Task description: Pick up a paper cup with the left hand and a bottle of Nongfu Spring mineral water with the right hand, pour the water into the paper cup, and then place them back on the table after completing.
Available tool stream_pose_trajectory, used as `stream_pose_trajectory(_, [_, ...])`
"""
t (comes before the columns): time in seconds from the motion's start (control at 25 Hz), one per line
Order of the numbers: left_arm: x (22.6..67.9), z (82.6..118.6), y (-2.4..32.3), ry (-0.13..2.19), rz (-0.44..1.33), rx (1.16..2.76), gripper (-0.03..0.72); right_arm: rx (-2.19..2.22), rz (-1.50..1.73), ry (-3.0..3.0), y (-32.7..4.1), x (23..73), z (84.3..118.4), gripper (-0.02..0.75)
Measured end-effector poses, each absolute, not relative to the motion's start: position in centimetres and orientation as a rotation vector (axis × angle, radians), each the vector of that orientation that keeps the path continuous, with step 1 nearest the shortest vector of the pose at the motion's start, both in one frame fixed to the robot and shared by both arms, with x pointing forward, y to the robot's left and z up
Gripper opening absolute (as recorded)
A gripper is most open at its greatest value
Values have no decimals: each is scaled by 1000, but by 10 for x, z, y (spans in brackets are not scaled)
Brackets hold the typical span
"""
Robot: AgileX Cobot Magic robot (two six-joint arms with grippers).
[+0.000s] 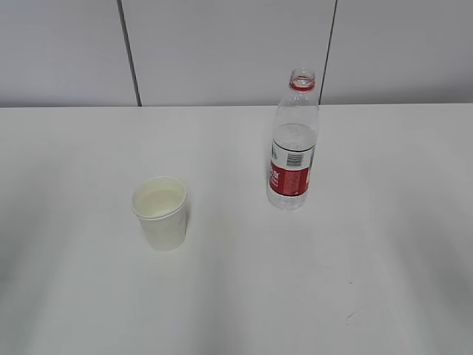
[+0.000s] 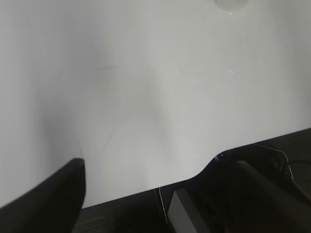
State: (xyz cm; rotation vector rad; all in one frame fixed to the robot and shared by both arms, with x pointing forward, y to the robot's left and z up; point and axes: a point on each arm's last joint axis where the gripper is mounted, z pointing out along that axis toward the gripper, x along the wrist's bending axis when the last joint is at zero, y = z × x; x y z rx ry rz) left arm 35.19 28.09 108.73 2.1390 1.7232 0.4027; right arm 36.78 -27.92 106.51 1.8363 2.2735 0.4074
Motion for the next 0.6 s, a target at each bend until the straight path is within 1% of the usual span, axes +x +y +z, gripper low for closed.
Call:
stream_pose_trajectory(0.28, [316,1097,286,1664,477,2069,550,1780,516,2194,-284,324,1064,588])
stream_pose_trajectory(0.6, [280,1074,291,1629,535,2002,549,1670,675,2069,-289,283,1065,588])
